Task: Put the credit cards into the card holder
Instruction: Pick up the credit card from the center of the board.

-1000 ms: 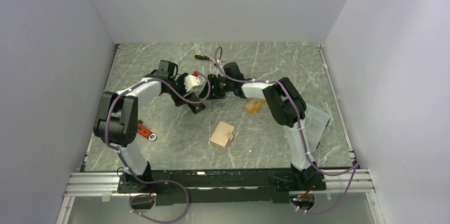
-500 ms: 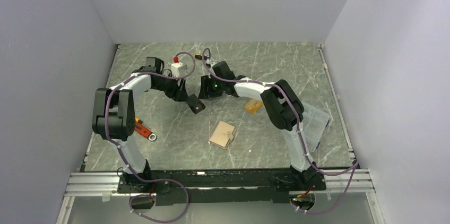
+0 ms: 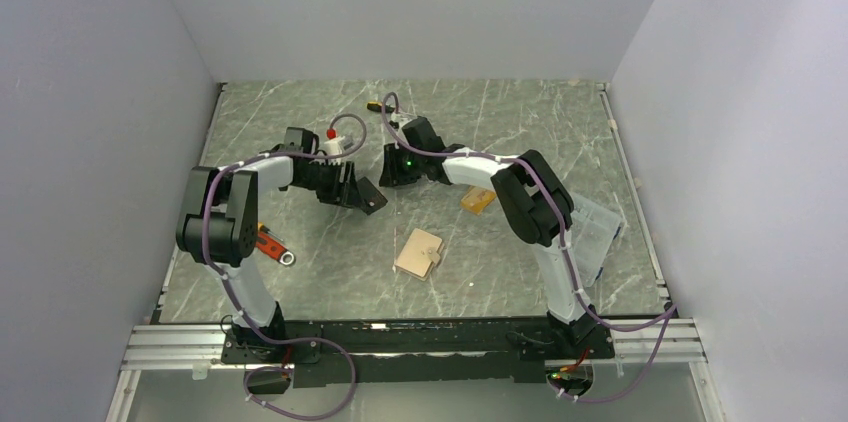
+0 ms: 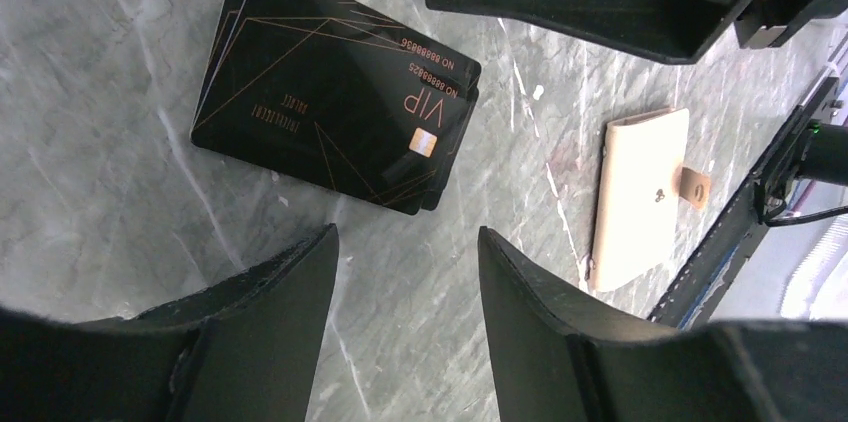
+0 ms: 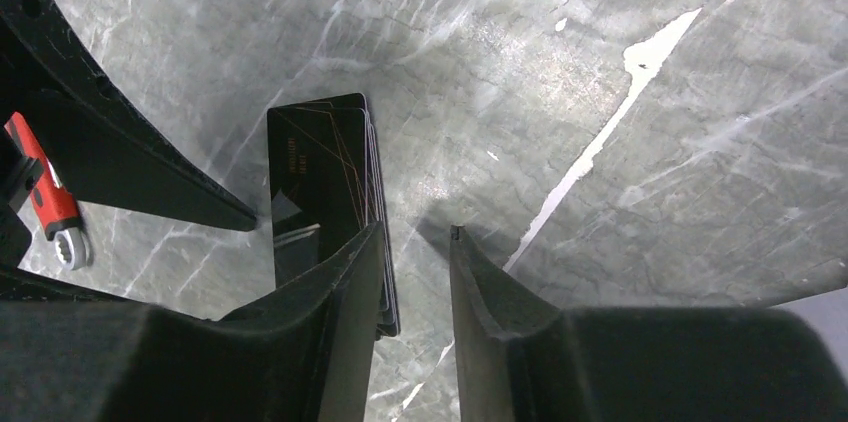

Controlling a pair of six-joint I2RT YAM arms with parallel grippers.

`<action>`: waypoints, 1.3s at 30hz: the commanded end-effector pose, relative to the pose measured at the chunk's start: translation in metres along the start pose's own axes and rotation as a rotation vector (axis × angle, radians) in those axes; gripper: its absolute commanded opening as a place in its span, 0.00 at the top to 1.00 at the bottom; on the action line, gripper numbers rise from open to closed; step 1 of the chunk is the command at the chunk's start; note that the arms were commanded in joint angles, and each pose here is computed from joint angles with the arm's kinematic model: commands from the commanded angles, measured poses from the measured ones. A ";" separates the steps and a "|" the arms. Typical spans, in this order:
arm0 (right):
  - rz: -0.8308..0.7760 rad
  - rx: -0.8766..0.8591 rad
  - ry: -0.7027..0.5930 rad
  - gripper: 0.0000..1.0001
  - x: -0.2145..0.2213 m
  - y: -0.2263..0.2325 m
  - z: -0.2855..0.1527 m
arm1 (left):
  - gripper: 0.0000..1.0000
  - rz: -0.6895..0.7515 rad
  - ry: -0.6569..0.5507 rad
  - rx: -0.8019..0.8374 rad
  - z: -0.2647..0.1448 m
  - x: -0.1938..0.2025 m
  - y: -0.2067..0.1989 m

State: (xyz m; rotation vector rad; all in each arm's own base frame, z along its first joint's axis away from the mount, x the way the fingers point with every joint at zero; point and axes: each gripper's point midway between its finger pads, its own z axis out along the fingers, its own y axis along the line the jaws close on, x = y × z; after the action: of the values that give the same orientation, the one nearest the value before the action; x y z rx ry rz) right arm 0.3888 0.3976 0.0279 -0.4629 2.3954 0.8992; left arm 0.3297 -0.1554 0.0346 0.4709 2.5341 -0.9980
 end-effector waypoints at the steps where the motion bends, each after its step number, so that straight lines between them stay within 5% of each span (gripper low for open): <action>1: -0.017 -0.022 -0.023 0.68 -0.011 0.010 -0.010 | 0.40 -0.100 -0.016 0.001 0.005 0.004 -0.001; 9: -0.008 -0.075 0.006 0.59 -0.002 0.019 -0.003 | 0.46 -0.122 0.001 -0.104 0.014 0.000 0.016; 23: -0.001 -0.127 0.052 0.65 0.028 0.035 -0.008 | 0.80 -0.028 0.099 -0.237 0.012 0.019 0.017; 39: 0.078 -0.139 -0.025 0.60 -0.014 0.009 -0.015 | 0.84 0.150 -0.050 -0.219 -0.028 -0.047 0.009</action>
State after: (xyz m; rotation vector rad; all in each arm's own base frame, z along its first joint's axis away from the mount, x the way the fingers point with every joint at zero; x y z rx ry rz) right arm 0.3759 0.3896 0.0304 -0.4315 2.4038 1.0614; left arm 0.3454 -0.1400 0.0337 0.5043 2.6136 -0.6846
